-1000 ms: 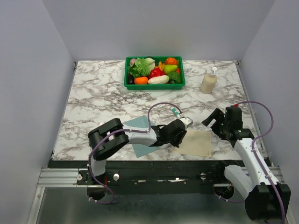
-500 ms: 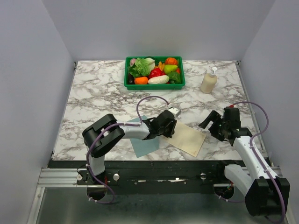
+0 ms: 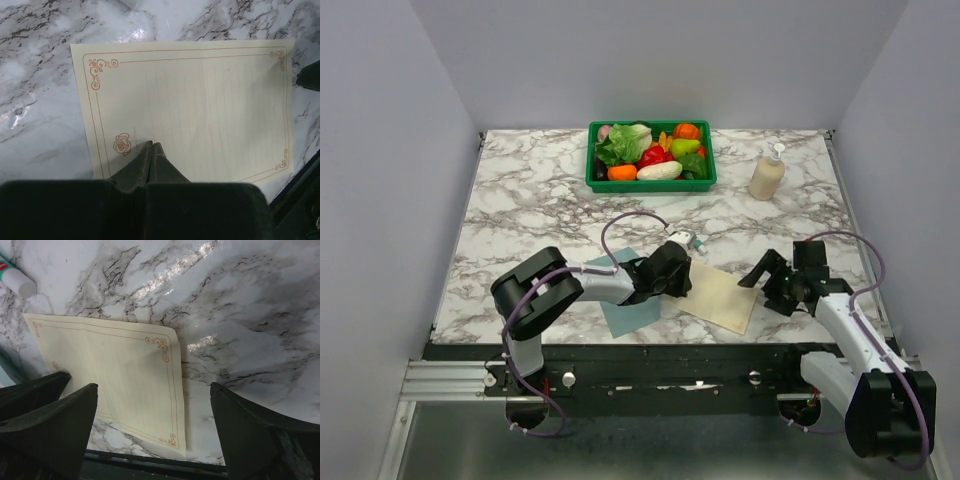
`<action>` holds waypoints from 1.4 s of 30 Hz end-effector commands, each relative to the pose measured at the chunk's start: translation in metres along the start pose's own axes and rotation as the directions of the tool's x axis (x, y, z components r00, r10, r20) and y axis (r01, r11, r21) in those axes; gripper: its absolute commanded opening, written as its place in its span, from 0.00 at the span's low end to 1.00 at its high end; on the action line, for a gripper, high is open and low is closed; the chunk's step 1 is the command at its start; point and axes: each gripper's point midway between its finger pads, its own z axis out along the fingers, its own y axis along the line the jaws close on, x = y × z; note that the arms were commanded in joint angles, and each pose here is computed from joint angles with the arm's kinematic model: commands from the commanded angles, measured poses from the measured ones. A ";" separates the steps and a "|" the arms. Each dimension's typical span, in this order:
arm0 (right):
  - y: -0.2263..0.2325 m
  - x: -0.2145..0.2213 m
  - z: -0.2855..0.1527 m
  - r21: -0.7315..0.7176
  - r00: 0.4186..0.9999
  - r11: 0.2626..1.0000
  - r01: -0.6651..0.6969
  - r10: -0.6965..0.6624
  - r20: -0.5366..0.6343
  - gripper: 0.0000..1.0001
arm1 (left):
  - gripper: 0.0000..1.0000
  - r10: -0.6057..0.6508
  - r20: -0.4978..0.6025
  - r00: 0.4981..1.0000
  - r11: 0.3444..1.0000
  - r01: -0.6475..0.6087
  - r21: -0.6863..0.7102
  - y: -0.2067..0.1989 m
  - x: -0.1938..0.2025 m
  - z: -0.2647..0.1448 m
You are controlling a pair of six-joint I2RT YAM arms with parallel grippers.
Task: Place the letter into the envelope and seal it
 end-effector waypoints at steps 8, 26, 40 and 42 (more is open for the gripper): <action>0.001 0.016 0.013 -0.044 0.996 0.998 -0.046 0.042 -0.077 1.00 | 0.00 -0.062 -0.153 0.986 0.993 0.046 -0.109 0.015 0.063 -0.004; 0.047 0.013 -0.004 -0.319 0.999 0.948 0.004 -0.017 -0.038 0.98 | 0.00 -0.070 -0.174 0.982 0.993 0.052 -0.106 0.010 0.073 -0.001; 0.082 0.019 -0.024 -0.531 0.994 0.845 0.064 -0.099 -0.038 0.98 | 0.00 -0.066 -0.186 0.980 0.993 0.047 -0.106 0.010 0.076 0.000; 0.087 0.021 -0.026 -0.561 0.993 0.825 0.060 -0.107 -0.051 0.98 | 0.00 -0.066 -0.187 0.980 0.994 0.048 -0.103 0.009 0.076 0.001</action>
